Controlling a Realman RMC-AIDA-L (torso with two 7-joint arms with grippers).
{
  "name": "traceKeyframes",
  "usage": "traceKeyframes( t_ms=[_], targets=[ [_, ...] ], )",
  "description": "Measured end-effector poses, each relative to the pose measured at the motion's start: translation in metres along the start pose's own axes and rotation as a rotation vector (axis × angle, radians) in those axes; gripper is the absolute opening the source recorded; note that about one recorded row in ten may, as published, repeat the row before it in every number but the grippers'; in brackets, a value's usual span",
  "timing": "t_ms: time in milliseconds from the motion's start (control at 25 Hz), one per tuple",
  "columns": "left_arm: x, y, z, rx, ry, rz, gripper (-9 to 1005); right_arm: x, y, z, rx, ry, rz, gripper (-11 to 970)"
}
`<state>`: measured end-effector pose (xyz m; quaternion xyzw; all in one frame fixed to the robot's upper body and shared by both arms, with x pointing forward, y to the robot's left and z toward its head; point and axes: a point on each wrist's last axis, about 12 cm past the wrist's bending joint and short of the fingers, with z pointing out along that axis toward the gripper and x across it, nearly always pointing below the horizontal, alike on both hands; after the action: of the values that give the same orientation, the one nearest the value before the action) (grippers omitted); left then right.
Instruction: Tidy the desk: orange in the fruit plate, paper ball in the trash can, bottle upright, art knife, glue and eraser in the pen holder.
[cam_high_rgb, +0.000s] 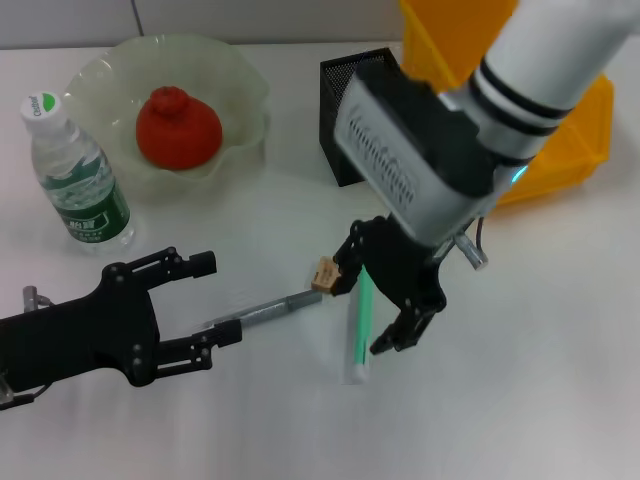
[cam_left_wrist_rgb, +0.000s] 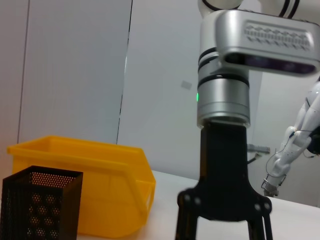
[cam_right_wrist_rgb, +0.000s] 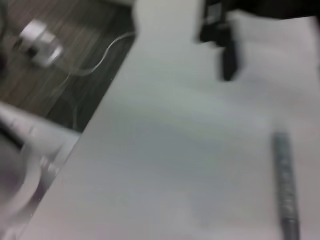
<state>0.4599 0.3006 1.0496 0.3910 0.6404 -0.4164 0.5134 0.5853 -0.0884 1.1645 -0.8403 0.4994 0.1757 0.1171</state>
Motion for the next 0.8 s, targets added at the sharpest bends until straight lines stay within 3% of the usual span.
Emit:
traceKeyframes(
  t_ms=[240, 800],
  targets=[
    [0.001, 0.001, -0.005, -0.003, 0.015, -0.012, 799, -0.013, 0.003, 0.007, -0.037, 0.080, -0.170, 730],
    [0.001, 0.002, -0.004, -0.008, 0.018, -0.020, 799, -0.023, 0.007, 0.030, -0.060, 0.196, -0.413, 729]
  ],
)
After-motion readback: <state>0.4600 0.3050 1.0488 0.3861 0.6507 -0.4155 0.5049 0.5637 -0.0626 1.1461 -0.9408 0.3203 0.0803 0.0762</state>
